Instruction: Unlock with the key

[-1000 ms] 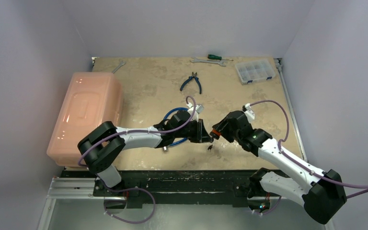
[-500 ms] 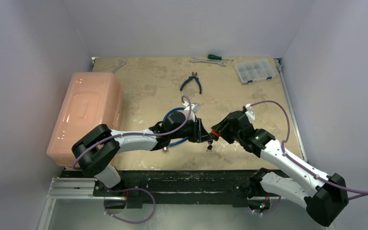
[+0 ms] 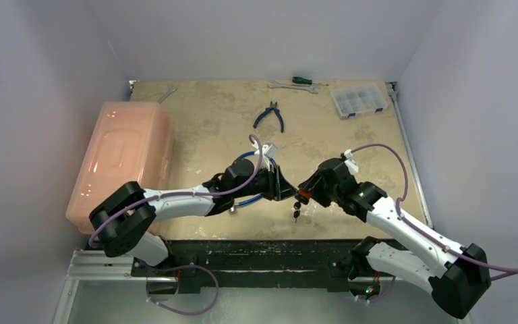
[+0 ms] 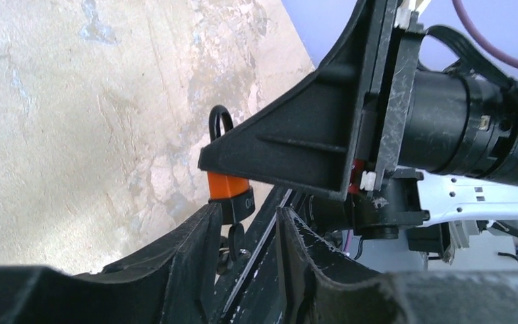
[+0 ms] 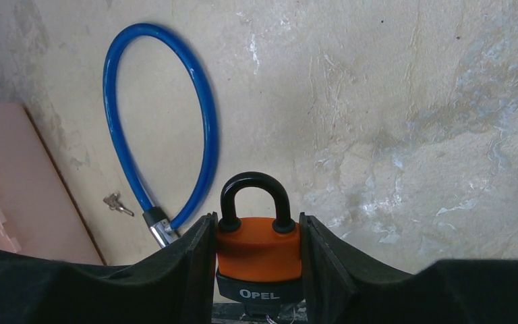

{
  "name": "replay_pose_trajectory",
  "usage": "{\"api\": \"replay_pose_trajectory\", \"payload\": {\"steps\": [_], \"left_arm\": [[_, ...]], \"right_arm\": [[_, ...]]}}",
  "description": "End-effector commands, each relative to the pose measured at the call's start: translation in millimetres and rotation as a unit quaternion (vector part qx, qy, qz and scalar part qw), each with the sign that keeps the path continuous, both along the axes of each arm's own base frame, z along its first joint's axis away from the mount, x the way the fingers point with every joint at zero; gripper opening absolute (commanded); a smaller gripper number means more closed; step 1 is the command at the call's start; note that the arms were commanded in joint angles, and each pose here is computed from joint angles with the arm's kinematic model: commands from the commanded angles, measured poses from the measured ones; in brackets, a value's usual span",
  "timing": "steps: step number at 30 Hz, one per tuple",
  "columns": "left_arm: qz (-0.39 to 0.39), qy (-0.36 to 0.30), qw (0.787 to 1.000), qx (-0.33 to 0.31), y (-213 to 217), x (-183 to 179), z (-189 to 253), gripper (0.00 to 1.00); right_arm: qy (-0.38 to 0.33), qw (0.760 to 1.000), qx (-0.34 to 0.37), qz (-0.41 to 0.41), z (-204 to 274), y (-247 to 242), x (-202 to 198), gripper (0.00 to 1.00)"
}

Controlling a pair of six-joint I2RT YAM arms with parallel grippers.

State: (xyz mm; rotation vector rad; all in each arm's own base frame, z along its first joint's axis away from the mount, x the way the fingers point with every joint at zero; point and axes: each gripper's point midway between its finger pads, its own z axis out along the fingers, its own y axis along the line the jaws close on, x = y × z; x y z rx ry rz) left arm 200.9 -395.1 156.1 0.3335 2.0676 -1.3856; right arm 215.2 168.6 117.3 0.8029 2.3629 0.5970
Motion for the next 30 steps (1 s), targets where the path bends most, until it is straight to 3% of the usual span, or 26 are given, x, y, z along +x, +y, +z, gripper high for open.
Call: {"api": "replay_pose_trajectory", "payload": {"steps": [1,6,13,19,30], "left_arm": [[-0.002,-0.024,1.000,-0.010,4.2,-3.7,3.9,0.40],[-0.013,-0.017,1.000,-0.016,4.8,-11.0,-2.4,0.51],[-0.024,-0.017,0.999,-0.023,-0.3,-17.5,-2.1,0.55],[-0.034,-0.012,0.999,-0.025,-5.4,-19.7,-6.5,0.43],[-0.046,-0.003,0.999,-0.022,-11.4,-25.1,-11.8,0.32]], "right_arm": [[-0.036,0.999,0.036,-0.008,33.1,8.6,10.3,0.00],[-0.042,0.998,0.040,-0.015,38.4,7.1,11.2,0.00],[-0.042,0.998,0.042,-0.018,39.1,8.2,13.0,0.00],[-0.044,0.998,0.040,-0.023,39.8,6.9,14.6,0.00],[-0.047,0.998,0.046,-0.023,43.4,8.8,15.6,0.00]]}}
